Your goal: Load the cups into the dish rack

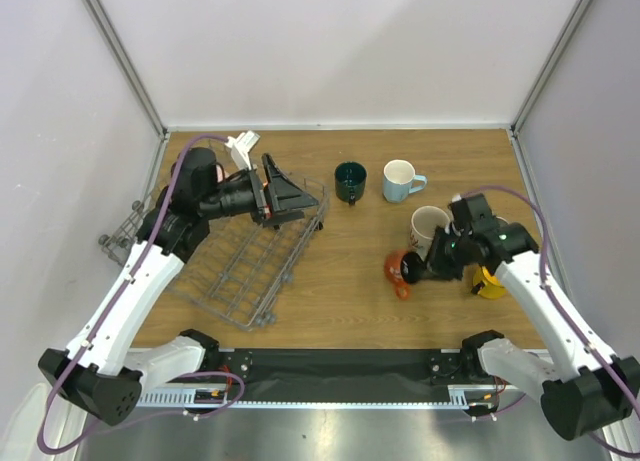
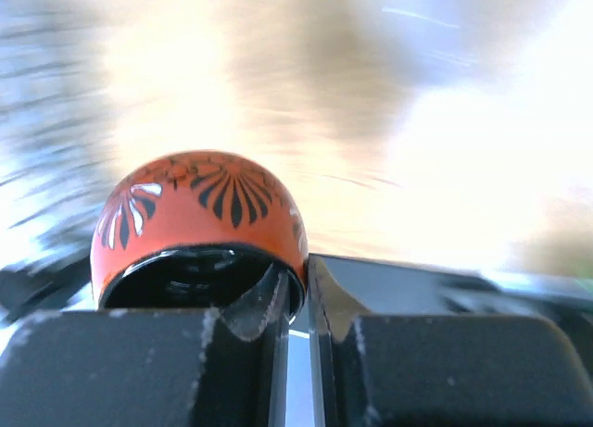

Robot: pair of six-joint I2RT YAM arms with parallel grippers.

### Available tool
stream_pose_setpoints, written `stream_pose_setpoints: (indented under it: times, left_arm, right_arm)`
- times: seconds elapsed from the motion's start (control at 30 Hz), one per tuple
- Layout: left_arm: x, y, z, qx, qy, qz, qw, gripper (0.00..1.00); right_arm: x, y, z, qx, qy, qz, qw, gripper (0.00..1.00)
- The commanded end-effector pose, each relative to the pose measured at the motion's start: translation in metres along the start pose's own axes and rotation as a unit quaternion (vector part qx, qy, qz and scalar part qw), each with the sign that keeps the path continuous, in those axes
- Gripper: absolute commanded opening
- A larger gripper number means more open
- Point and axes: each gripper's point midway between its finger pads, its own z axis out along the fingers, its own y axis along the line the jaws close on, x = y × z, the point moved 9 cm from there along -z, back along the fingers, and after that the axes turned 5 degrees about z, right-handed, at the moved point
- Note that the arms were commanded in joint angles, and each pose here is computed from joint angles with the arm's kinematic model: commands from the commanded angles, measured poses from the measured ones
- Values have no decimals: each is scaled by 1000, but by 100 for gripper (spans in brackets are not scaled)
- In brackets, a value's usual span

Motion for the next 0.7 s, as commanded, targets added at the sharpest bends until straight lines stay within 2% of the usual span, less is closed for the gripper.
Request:
stream_pose_setpoints:
  times: [0.0, 0.1, 0.2, 0.4, 0.67]
  left_arm:
    - [-1, -30, -12, 97, -3, 65, 993, 100]
    - [5, -35, -10, 140, 20, 56, 988, 100]
    - [6, -45, -12, 171, 16, 74, 982, 100]
    - [8, -57, -19, 175, -15, 121, 977, 100]
    - [14, -57, -5, 195, -4, 90, 977, 100]
  right_arm:
    - [-7, 68, -57, -259, -15, -92, 961, 0]
    - [-12, 98, -79, -378, -3, -135, 916, 0]
    - [-24, 132, -106, -474, -30, -188, 860, 0]
    - [-27, 164, -133, -524, -12, -227, 820, 0]
    - [-16, 186, -126, -537, 18, -237, 809, 0]
